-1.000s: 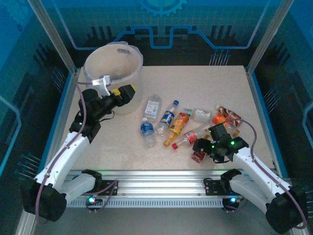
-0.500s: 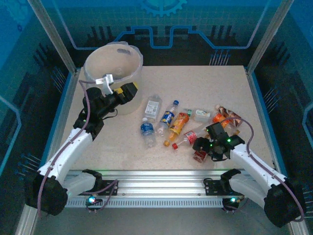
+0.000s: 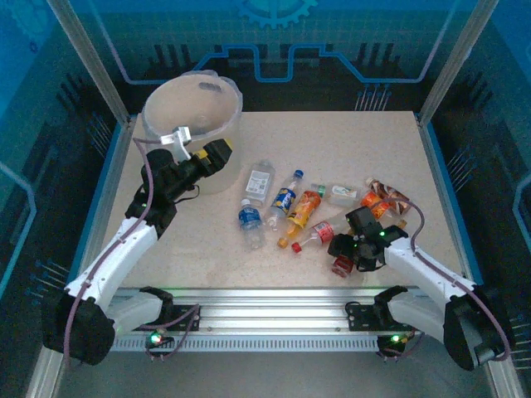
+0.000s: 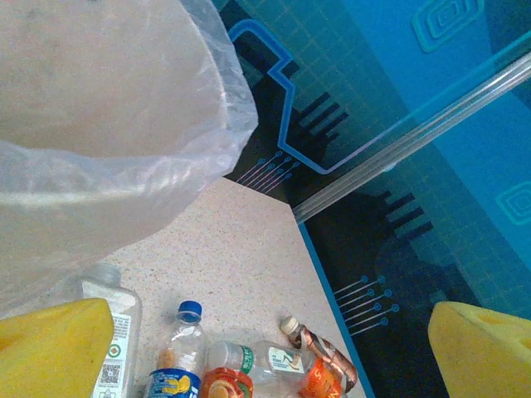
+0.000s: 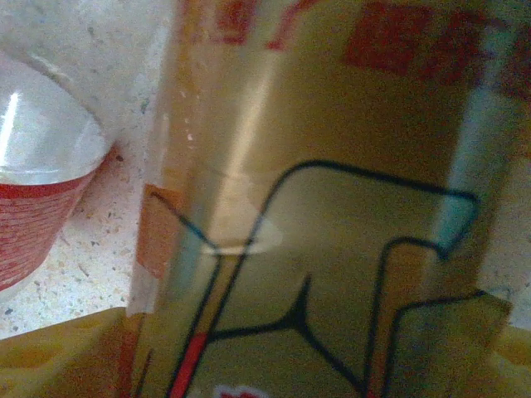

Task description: Put the plastic bottles in the bin

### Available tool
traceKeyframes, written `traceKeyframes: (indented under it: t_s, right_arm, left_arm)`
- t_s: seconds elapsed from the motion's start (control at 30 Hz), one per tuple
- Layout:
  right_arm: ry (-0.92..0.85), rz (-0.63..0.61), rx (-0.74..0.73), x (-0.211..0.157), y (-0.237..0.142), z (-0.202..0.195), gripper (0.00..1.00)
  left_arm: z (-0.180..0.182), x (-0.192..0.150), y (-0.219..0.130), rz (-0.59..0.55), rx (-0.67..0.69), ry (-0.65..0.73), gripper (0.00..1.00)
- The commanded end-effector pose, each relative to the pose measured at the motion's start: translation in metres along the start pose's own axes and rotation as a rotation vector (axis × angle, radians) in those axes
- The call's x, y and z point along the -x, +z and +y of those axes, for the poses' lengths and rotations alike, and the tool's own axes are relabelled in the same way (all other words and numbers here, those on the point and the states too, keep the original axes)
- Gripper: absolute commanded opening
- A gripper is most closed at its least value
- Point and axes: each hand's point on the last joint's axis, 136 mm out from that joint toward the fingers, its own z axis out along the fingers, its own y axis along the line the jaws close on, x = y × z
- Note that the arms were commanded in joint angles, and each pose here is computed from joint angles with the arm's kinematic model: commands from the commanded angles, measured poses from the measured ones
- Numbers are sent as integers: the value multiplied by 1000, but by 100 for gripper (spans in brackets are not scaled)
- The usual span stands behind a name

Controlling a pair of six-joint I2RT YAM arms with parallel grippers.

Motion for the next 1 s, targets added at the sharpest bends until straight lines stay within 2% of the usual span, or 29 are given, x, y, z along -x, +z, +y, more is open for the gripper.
traceKeyframes:
  t_s: [0.0,0.2,0.37,0.67,0.83,0.97]
  right_arm:
    - [-20,4,-18,-3,4,-2,79]
    - [-30,-14,-28,-1,-2,-4,67]
    - [-62,-61,-23,6,-22,-3,56]
    - [-171,-209,54,25,-76,11,50]
    - [-274,-333,181,42,-108,40,48]
    - [-412,-454,356,54,-137,79,46]
  left_arm:
    - [-4,6,-3,-42,-12,-33,99]
    - [-13,4,-2,-9,-36,-34,99]
    - [-16,4,-2,7,-46,-22,99]
    - [-31,-4,2,60,-100,0,99]
    - [-43,-9,3,89,-133,32,99]
    - [-60,-20,6,141,-175,70,99]
